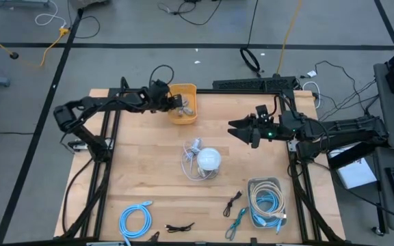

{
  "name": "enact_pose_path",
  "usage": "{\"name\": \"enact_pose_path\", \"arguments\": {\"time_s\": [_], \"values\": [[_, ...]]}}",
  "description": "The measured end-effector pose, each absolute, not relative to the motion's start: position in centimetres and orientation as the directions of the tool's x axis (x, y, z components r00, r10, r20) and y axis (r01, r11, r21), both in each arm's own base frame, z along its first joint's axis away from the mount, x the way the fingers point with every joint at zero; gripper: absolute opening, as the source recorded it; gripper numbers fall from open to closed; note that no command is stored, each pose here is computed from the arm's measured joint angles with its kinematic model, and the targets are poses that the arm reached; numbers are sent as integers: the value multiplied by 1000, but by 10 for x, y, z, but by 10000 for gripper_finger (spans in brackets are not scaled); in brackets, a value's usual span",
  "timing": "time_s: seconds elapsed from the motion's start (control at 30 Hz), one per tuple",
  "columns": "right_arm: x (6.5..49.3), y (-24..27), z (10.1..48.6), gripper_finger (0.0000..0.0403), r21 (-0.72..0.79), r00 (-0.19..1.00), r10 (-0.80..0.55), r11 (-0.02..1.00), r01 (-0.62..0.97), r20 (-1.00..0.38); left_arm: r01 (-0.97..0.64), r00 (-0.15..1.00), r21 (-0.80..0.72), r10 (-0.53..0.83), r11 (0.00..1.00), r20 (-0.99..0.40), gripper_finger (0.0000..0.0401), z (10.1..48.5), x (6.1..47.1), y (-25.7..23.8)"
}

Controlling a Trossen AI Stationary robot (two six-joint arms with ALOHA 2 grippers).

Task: Pick & Place USB Port
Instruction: Put the brown charger cable into the yellow bin, then put the right black charger cable into the yellow bin

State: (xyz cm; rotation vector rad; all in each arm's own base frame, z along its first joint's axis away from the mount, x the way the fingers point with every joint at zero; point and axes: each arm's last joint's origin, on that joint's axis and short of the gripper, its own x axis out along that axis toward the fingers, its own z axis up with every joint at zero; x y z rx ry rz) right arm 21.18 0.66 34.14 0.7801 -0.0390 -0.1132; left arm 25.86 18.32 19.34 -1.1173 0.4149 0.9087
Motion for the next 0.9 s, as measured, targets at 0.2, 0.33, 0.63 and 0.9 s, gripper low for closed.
{"name": "enact_pose_path", "arguments": {"time_s": [0.2,0.33,0.63,0.9], "values": [[212,8,341,315,716,997,-74,696,62,-14,-766,622,-607,485,213,-615,92,226,249,194],[212,8,341,315,715,997,-74,697,62,-14,-764,630,-599,478,240,-612,92,240,243,194],[211,12,332,315,716,991,77,698,25,-109,-550,834,-667,299,502,-463,92,282,247,155],[199,27,282,315,628,782,222,734,259,-583,-73,973,-685,-100,725,-210,93,341,238,68]]}}
